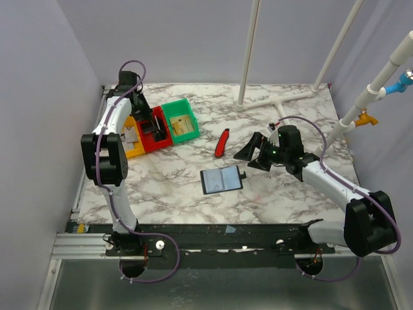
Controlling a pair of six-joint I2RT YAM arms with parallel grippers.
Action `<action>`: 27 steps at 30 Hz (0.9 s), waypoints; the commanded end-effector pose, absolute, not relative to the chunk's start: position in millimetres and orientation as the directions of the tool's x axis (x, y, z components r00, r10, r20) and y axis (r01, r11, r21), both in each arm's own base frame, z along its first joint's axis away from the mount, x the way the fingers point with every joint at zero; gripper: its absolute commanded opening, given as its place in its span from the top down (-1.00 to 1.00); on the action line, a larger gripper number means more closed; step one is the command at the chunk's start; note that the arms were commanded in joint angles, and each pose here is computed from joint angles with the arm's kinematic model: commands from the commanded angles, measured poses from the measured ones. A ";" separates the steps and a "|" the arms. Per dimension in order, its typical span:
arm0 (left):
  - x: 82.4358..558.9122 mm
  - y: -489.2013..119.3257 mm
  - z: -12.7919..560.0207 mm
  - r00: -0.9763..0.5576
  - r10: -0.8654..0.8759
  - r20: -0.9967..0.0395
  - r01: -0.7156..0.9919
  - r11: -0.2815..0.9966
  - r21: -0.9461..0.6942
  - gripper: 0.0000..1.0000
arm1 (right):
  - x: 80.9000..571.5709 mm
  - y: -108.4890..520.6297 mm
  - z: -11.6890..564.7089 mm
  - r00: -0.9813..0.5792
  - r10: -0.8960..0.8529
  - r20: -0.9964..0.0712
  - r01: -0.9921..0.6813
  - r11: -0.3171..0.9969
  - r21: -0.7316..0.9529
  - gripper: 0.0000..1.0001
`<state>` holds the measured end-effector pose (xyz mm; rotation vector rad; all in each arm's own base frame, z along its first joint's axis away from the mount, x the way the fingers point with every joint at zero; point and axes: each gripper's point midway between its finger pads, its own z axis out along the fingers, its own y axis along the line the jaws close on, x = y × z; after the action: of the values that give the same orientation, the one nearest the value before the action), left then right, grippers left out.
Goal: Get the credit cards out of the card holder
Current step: Place the credit card in the storage box.
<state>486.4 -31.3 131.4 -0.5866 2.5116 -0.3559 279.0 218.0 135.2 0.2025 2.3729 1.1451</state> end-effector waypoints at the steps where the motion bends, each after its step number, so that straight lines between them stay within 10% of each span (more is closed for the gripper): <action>1: 494.2 -38.9 134.0 -0.778 -0.458 -0.429 -0.293 0.870 -0.398 1.00 | 282.5 216.2 143.7 -0.853 0.339 -0.397 -0.094 0.649 0.755 -1.00; 23: 503.9 -50.6 121.7 -0.800 -0.449 -0.397 -0.275 0.864 -0.422 1.00 | 282.9 217.5 138.8 -0.860 0.332 -0.388 -0.090 0.650 0.755 -1.00; 27: 504.8 -50.4 122.2 -0.803 -0.446 -0.395 -0.273 0.865 -0.421 0.54 | 283.2 218.1 139.8 -0.860 0.330 -0.389 -0.093 0.648 0.756 -1.00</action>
<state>501.8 -45.2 115.0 -0.5618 2.5465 -0.4507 277.1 217.2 133.0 0.2080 2.3863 1.1401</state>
